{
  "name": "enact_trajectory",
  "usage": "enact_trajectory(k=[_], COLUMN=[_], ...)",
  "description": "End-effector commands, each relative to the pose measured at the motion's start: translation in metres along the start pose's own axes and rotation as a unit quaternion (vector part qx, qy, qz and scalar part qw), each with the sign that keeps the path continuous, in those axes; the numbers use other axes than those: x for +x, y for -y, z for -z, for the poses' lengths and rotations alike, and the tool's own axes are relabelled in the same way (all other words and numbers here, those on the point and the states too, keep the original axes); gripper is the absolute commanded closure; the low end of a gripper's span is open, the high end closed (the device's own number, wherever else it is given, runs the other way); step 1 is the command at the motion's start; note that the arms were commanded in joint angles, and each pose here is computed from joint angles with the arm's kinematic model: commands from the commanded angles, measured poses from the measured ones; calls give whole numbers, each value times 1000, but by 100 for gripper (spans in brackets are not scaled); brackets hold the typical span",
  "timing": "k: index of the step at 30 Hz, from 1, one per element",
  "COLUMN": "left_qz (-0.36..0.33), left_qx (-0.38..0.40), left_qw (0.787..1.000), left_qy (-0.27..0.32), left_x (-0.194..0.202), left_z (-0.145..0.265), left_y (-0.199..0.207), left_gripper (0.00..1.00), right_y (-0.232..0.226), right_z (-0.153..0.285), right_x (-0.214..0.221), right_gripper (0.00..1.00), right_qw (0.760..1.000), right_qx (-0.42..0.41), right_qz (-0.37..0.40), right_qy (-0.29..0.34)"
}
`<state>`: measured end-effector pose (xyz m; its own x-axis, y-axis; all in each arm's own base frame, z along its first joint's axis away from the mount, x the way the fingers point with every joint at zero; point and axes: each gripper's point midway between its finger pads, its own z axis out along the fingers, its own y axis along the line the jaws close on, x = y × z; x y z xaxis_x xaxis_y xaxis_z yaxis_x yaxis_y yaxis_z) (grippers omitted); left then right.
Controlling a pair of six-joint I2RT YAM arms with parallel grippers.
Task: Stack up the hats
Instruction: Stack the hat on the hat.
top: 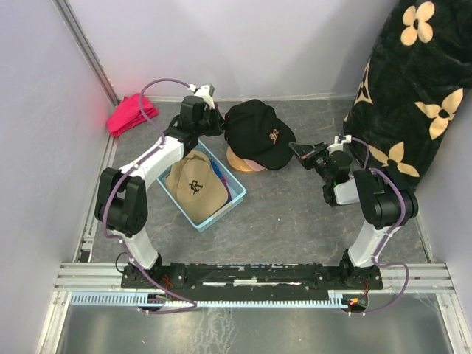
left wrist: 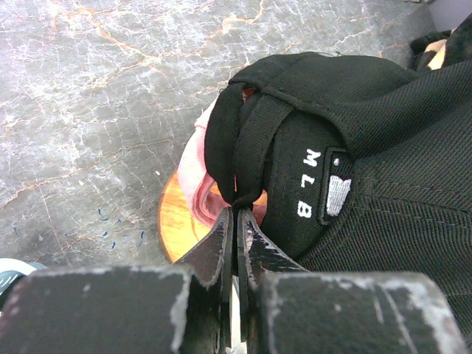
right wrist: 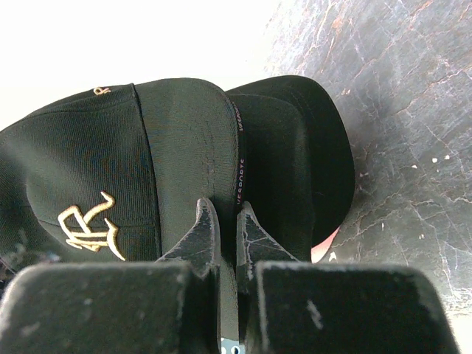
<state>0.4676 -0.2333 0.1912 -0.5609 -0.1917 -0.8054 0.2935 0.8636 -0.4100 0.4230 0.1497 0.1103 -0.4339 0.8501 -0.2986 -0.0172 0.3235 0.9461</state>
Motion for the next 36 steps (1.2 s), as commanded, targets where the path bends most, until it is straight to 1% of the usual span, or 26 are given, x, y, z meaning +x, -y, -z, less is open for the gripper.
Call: enact_trajectory(k=[1, 22, 26, 31, 36], left_qz=[19, 17, 20, 20, 27], left_qx=[-38, -108, -110, -109, -101], left_qw=[997, 989, 989, 991, 993], left_qy=[-62, -99, -92, -70, -59], left_x=[47, 86, 83, 67, 56], left_z=[-7, -15, -14, -7, -2], left_y=[-20, -58, -58, -53, -46], left_gripper=[97, 97, 97, 97, 97], right_y=[159, 164, 164, 158, 141], right_z=[55, 64, 62, 62, 58], right_x=[53, 54, 55, 52, 48], right_gripper=[98, 98, 98, 98, 98], right_qw=[956, 947, 948, 950, 956], right_qx=[281, 304, 301, 297, 274], right_qz=[33, 53, 52, 54, 61], right_qy=[-76, -86, -87, -85, -80])
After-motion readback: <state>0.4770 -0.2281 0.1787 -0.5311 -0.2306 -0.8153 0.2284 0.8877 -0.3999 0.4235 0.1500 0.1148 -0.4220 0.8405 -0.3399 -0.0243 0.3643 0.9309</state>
